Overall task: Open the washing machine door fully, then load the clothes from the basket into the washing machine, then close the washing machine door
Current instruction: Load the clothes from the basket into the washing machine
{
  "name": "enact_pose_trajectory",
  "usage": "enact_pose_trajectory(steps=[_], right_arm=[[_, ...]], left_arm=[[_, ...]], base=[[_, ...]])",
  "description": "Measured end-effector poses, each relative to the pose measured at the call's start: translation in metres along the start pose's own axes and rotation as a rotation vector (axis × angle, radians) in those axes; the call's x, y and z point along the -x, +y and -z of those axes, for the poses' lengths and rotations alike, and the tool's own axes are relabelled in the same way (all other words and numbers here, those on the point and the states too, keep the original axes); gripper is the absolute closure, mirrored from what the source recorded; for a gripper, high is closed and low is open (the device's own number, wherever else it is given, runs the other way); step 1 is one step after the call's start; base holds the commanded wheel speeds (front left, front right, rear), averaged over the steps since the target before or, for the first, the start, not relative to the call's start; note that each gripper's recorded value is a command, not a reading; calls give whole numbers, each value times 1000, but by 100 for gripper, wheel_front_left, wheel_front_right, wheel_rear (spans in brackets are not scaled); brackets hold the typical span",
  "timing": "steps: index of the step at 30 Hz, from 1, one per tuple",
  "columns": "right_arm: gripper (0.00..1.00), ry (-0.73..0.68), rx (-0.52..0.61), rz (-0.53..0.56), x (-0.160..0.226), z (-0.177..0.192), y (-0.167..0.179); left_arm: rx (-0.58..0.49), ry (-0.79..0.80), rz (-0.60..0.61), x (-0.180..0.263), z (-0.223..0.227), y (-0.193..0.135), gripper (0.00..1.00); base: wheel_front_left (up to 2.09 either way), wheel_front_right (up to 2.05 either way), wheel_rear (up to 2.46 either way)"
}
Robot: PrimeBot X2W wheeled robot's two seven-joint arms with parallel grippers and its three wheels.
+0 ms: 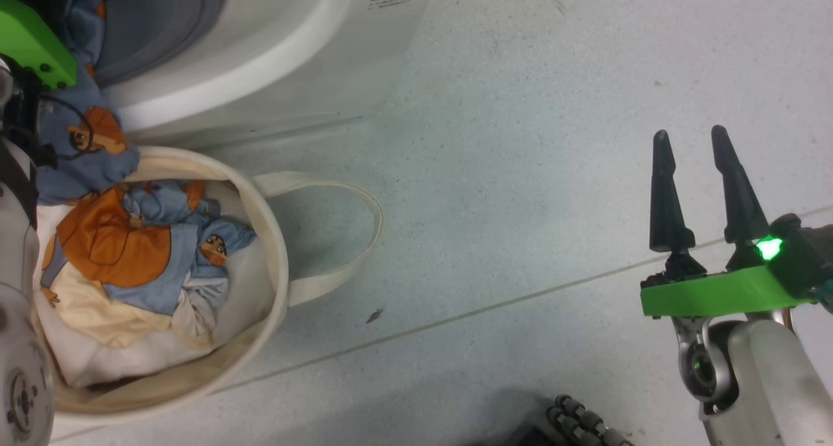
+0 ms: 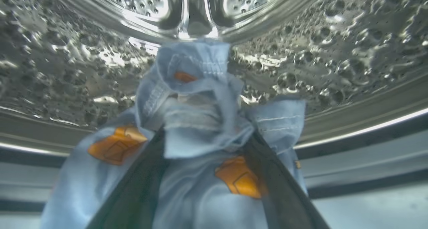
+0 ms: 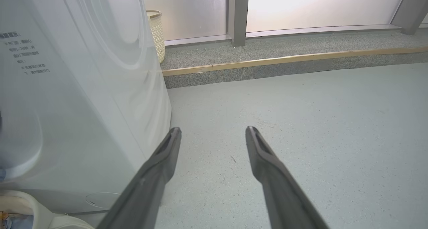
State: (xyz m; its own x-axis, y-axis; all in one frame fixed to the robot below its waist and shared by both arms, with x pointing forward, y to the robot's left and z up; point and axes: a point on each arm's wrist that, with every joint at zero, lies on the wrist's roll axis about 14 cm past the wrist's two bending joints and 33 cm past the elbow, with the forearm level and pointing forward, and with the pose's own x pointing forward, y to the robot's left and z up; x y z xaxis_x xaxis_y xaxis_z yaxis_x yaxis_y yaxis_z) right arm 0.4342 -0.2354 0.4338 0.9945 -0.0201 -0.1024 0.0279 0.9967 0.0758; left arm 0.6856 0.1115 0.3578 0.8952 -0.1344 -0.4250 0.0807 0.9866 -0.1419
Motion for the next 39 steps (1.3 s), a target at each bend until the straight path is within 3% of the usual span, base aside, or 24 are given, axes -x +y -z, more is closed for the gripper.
enact_pose_trajectory(steps=[7,17,32,39], right_arm=[[0,-16,-18,-29,0,-6,10],[0,-64,-64,-108,-4,-24,37],[0,-166,-108,-263,8,-70,86],[0,-196,-118,-294,27,-83,97]], left_arm=[[45,-178,-1,18,-39,1,0],[85,-273,25,73,-45,5,0],[41,-438,2,204,-57,36,0],[50,-453,-50,263,-33,58,0]], base=[[0,0,0],[0,0,0],[0,0,0],[0,0,0]])
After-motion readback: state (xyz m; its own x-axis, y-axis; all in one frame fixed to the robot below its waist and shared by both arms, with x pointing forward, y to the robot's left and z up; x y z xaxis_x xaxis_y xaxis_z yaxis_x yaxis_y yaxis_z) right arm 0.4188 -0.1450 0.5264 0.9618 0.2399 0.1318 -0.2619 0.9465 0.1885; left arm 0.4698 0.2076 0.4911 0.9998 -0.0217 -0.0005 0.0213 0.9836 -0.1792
